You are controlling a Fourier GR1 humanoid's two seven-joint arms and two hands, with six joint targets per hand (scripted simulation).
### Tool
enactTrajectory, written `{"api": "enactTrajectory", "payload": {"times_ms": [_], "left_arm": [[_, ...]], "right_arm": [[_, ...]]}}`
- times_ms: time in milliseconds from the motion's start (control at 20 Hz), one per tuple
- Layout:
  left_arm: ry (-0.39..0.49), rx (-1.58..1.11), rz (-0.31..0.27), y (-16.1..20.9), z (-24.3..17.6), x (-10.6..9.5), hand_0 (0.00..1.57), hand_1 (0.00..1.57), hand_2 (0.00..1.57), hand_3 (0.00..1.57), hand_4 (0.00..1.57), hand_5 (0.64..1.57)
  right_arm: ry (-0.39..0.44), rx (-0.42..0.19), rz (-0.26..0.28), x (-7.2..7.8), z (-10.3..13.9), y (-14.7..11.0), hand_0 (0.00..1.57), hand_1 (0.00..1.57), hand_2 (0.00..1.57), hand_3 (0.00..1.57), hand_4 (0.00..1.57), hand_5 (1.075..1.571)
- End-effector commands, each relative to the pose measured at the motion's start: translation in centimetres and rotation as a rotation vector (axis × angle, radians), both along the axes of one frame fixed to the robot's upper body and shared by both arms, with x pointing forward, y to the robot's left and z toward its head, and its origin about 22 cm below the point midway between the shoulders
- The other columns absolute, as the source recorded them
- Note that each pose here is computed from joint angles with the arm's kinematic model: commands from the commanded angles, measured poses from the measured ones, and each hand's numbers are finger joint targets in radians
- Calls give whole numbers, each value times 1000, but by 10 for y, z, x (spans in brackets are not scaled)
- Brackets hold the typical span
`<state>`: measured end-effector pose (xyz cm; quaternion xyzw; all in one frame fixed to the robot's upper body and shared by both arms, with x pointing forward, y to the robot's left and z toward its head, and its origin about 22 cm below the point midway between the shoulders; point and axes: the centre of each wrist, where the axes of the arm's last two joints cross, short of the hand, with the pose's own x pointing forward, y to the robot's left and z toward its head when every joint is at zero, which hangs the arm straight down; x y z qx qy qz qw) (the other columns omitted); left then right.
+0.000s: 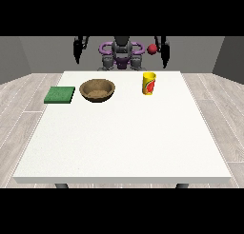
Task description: Pick the cup and pour the ball into the bowl, then pick the bowl and place it on the pad
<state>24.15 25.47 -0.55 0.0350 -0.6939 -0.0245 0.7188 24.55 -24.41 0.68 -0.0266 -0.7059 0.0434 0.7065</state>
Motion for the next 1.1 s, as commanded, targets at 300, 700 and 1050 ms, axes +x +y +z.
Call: {"api": "enactTrajectory", "payload": {"times_ms": [300, 700, 1050], "left_arm": [[114, -181, -15, -18, 24, -14, 0, 0, 0, 0, 664, 1566], [159, -201, 1, -32, 96, -15, 0, 0, 0, 0, 600, 1563], [-125, -145, -29, -49, 84, -2, 0, 0, 0, 0, 609, 1555]], "right_arm": [[153, 130, -79, -13, 20, -15, 0, 0, 0, 0, 875, 1533], [198, 150, -96, -29, 72, -1, 0, 0, 0, 0, 817, 1540], [-66, 138, -85, -6, 96, -23, 0, 0, 0, 0, 716, 1540]]}}
